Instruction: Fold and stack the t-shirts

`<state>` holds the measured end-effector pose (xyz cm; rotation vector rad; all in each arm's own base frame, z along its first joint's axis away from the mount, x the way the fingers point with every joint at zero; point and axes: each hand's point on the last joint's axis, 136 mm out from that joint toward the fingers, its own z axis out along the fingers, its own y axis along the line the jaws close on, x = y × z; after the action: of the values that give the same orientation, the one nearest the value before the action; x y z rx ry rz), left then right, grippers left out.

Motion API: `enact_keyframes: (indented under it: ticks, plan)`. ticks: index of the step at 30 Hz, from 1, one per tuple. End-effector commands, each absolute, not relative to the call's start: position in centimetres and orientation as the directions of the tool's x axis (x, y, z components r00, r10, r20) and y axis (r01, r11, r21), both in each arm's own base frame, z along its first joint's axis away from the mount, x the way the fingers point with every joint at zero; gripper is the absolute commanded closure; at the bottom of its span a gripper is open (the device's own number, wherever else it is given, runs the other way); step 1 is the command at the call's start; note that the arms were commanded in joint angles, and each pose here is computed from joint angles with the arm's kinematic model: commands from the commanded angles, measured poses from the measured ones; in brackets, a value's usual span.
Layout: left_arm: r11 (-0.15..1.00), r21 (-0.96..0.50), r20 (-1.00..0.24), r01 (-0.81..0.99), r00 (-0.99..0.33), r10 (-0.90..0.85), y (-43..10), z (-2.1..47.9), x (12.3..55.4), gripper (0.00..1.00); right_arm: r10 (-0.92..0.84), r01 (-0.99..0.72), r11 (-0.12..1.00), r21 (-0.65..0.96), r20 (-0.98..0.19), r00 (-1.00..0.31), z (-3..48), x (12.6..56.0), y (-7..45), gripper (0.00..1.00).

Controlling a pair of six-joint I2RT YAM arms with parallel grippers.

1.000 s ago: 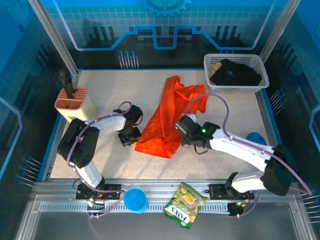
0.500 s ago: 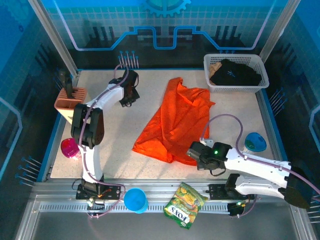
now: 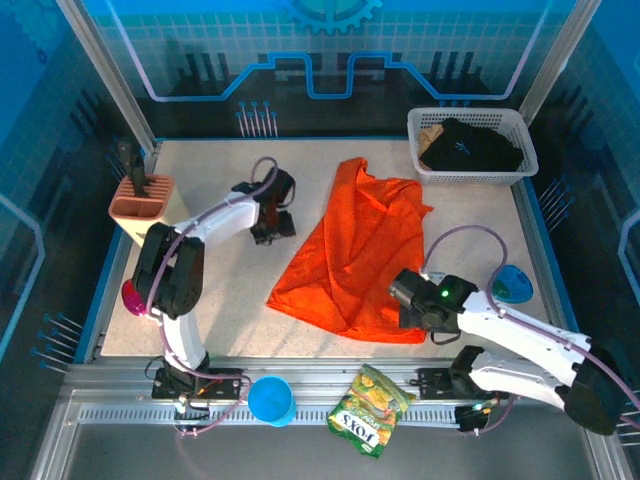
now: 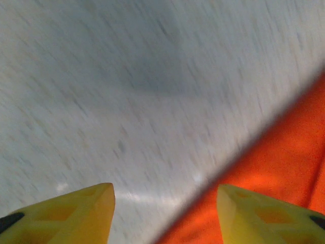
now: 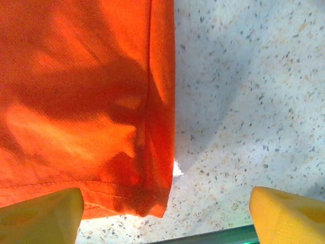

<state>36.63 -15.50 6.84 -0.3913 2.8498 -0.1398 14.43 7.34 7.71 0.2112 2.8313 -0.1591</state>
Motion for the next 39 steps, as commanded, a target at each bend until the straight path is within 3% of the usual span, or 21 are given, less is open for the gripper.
enact_keyframes:
  ticks: [1,7,10,16,18,19,23,24,28,33,39]
  plan:
    - [0.971,-0.154,-0.179,-0.181,-0.962,-0.208,-18.2,6.2,32.7,0.42,0.112,0.112,0.993,0.023,-0.382,-0.917,11.0,17.2,8.3,0.13]
    - [0.963,-0.098,-0.16,-0.251,-0.951,-0.264,-18.2,2.1,31.4,0.42,0.221,0.108,0.957,0.268,-0.437,-0.872,13.5,25.0,9.3,0.26]
    - [0.964,-0.018,-0.157,-0.265,-0.951,-0.265,-17.5,0.4,31.5,0.45,0.224,0.123,0.962,0.245,-0.443,-0.868,13.7,30.0,8.3,0.29]
    - [0.968,0.027,-0.136,-0.249,-0.96,-0.244,-18.0,-1.3,31.8,0.87,0.204,0.168,0.978,0.125,-0.396,-0.895,10.4,37.4,6.4,0.4]
    - [0.967,0.039,-0.138,-0.251,-0.96,-0.244,-17.9,-1.5,31.8,0.96,0.212,0.195,0.977,0.082,-0.364,-0.907,8.4,38.3,5.8,0.41]
    - [0.966,0.045,-0.14,-0.253,-0.959,-0.245,-17.8,-1.6,31.9,1.0,0.221,0.209,0.975,0.073,-0.357,-0.907,7.7,38.6,5.5,0.41]
    - [0.965,0.084,-0.152,-0.25,-0.96,-0.235,-17.3,-1.9,32.4,1.0,0.275,0.254,0.961,0.107,-0.298,-0.914,4.6,38.5,5.7,0.4]
    - [0.965,0.099,-0.158,-0.243,-0.961,-0.226,-17.3,-1.8,32.8,1.0,0.28,0.256,0.959,0.121,-0.281,-0.918,3.9,38.5,6.0,0.46]
    - [0.961,0.149,-0.194,-0.235,-0.959,-0.204,-16.3,-0.5,35.3,1.0,0.309,0.277,0.947,0.162,-0.235,-0.921,2.3,37.7,6.8,0.99]
    - [0.95,0.143,-0.281,-0.276,-0.932,-0.228,-14.1,3.1,40.7,1.0,0.395,0.337,0.912,0.234,-0.277,-0.876,3.9,35.5,7.0,1.0]
    - [0.938,0.161,-0.34,-0.308,-0.909,-0.24,-11.6,5.8,48.8,1.0,0.54,0.446,0.83,0.335,-0.278,-0.795,3.8,29.7,10.3,1.0]
